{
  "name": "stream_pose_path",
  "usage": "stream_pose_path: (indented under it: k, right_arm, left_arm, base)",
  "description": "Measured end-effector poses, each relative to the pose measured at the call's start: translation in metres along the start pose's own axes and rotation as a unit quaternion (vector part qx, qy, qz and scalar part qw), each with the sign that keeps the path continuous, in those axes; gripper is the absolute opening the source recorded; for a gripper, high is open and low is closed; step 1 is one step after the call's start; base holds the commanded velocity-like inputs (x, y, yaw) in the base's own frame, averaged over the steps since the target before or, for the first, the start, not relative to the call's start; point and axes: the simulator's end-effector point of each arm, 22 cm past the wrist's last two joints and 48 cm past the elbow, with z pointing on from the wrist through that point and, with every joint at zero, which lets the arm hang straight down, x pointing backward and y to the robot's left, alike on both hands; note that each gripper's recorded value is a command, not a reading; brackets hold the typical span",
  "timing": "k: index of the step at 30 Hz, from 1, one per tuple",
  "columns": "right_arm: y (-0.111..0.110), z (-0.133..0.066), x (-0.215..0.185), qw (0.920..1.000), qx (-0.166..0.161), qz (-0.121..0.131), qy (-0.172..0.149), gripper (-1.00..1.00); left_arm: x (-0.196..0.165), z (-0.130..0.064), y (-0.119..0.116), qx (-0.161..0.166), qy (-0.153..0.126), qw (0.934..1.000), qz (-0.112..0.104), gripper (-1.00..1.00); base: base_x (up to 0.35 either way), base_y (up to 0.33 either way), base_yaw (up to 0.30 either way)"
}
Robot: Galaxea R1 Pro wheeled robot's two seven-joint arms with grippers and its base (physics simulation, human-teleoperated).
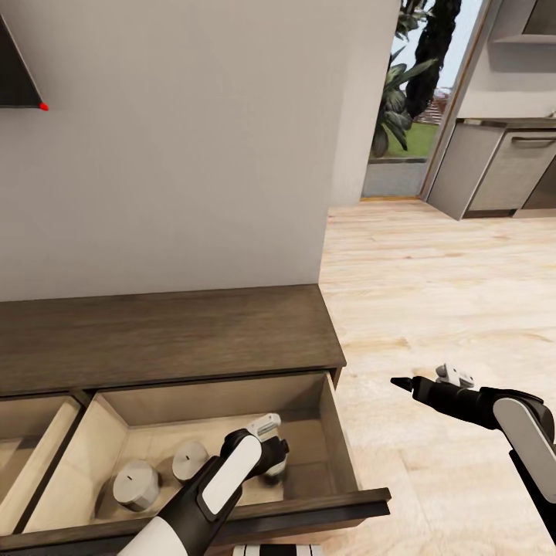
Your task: Place each of the two pumpkins and all three candles from the living room inside a cabinet in the living room (use any cabinet), then make sure every cabinet is closed, and position the cauldron so it is next to a table in the living room.
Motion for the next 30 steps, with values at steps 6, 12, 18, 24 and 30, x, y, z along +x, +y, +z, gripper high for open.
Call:
stream_pose_path:
  k: [6, 12, 18, 24, 30]
  right_arm:
    - [0.000, 0.000, 0.001, 1.0000, 0.000, 0.001, 0.001, 1.00]
    - [0.003, -0.004, -0.003, 1.0000, -0.003, 0.000, -0.004, 1.00]
    - [0.010, -0.014, -0.010, 0.9999, -0.009, -0.002, -0.015, 1.00]
    - [0.016, -0.024, -0.017, 0.9996, -0.013, -0.005, -0.026, 1.00]
    - [0.021, -0.035, -0.024, 0.9991, -0.018, -0.008, -0.037, 1.00]
  left_arm:
    - [-0.002, -0.002, -0.005, 0.007, -0.003, 1.0000, 0.000, 1.00]
    - [-0.015, -0.019, -0.022, 0.029, -0.022, 0.9993, 0.000, 1.00]
    - [-0.013, -0.031, -0.034, 0.051, -0.012, 0.9985, -0.018, 1.00]
    - [-0.019, -0.041, -0.037, 0.057, -0.019, 0.9980, -0.022, 1.00]
    - [-0.024, -0.052, -0.042, 0.063, -0.029, 0.9974, -0.019, 1.00]
  base:
    - [0.000, 0.000, 0.000]
    - [0.000, 0.000, 0.000]
    - [0.000, 0.000, 0.000]
    - [-0.084, 0.000, 0.000]
    - [-0.152, 0.000, 0.000]
